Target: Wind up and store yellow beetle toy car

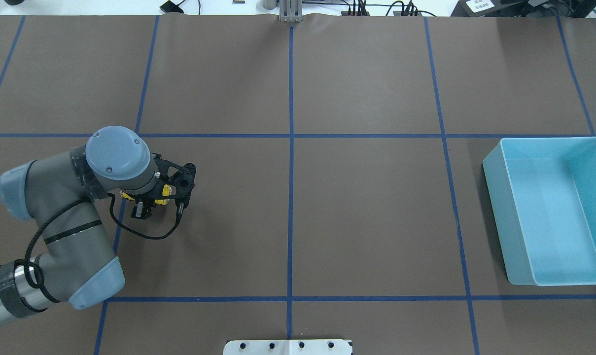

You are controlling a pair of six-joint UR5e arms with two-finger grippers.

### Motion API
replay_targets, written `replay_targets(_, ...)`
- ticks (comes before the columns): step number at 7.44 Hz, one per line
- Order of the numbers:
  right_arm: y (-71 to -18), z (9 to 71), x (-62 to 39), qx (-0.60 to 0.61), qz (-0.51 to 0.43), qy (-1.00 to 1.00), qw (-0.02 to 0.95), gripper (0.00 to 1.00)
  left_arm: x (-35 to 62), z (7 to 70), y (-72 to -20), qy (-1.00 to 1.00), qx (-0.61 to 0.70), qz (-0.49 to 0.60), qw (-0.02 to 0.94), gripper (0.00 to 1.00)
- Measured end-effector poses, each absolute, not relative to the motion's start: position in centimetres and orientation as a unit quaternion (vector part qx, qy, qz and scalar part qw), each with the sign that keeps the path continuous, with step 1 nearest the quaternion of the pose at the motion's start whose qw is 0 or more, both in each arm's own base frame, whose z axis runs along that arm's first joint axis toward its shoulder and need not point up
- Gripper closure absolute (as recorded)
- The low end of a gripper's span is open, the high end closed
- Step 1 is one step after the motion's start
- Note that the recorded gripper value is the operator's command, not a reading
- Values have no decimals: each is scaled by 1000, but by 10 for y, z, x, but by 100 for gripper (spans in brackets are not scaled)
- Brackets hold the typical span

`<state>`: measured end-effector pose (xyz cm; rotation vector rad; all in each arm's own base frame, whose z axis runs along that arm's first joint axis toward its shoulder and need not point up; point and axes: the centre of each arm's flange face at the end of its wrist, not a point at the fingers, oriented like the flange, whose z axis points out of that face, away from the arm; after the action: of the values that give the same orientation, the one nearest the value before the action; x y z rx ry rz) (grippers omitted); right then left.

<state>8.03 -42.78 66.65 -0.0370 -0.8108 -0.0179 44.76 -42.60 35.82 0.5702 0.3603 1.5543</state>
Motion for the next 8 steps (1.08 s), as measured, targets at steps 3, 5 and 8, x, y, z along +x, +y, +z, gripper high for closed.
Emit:
replay_targets(3, -430, 664, 80, -15, -10, -395, 919, 0, 439, 356, -430, 192, 266, 643, 692, 91)
replay_targets(5, -430, 665, 80, -16, -10, -395, 919, 0, 443, 349, -428, 202, 286, 637, 686, 91)
replay_targets(8, -429, 665, 80, -17, -9, -394, 919, 0, 451, 352, -425, 211, 293, 640, 678, 91)
